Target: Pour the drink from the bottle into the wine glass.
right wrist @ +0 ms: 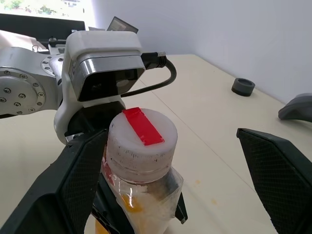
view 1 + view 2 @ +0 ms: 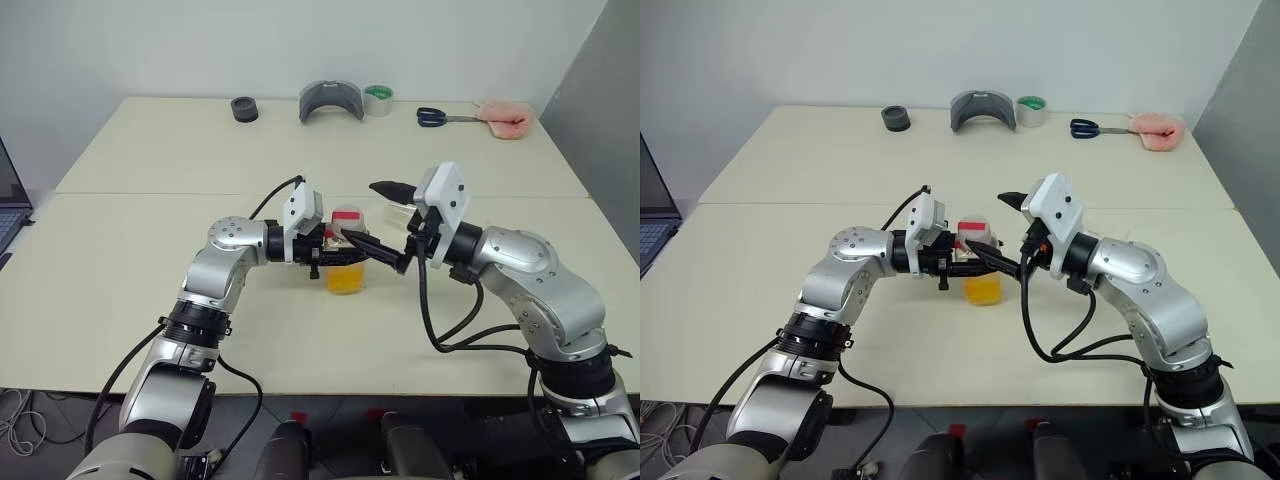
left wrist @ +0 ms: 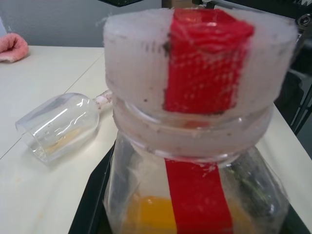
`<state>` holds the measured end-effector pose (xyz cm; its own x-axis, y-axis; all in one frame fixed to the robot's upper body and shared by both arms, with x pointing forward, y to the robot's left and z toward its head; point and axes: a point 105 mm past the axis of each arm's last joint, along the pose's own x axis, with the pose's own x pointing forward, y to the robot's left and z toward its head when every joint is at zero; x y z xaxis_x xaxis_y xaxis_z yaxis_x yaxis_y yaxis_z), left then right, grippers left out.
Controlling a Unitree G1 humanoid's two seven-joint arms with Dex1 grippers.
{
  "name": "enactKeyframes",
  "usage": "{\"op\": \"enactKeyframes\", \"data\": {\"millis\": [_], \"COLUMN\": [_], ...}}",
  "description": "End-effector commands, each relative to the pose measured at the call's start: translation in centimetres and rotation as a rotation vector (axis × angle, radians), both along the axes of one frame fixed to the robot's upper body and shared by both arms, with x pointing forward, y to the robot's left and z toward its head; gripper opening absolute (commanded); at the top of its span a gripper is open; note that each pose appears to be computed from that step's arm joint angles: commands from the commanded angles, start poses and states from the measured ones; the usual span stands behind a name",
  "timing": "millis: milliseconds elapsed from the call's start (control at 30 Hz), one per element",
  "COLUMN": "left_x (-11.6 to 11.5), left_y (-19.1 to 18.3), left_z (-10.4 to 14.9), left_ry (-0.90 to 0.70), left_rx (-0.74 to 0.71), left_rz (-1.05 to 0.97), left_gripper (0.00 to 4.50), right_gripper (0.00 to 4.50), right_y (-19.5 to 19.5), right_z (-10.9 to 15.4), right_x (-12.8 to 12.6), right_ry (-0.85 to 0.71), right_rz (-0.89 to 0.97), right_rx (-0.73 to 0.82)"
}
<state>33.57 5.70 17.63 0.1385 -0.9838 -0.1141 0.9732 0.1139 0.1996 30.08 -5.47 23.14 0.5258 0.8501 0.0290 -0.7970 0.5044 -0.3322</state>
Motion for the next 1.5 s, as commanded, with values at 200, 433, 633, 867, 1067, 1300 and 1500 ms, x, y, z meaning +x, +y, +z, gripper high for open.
{"op": "enactKeyframes", "data": {"millis": [200,433,633,867,1067,1300,1500], "left_x": [-0.4,-0.6,-0.6,-0.6,-0.6,-0.7,-0.6], "left_y": [0.0,-0.2,-0.2,-0.1,-0.1,-0.3,-0.5], "left_z": [1.4,1.6,1.7,1.5,1.3,1.3,1.2], "left_ry": [-0.053,-0.052,-0.051,-0.049,-0.046,-0.043,-0.043], "left_rx": [-0.014,-0.015,-0.015,-0.016,-0.02,-0.024,-0.027], "left_rz": [-0.02,-0.024,-0.024,-0.019,-0.015,-0.018,-0.021], "left_gripper": [1.69,1.69,1.69,1.69,1.69,1.69,1.69], "right_gripper": [4.5,4.5,4.5,4.5,4.5,4.5,4.5], "right_y": [-0.8,-0.8,-0.8,-0.5,-0.1,-0.1,0.6], "right_z": [1.3,1.3,1.2,1.3,1.5,1.8,1.3], "right_x": [-0.3,-0.3,-0.4,-0.9,-2.0,-2.3,-1.0], "right_ry": [-0.048,-0.047,-0.045,-0.033,0.013,0.066,0.105], "right_rz": [-0.023,-0.025,-0.02,0.012,0.085,0.121,0.107], "right_rx": [0.017,0.017,0.017,0.026,0.051,0.067,0.042]}}
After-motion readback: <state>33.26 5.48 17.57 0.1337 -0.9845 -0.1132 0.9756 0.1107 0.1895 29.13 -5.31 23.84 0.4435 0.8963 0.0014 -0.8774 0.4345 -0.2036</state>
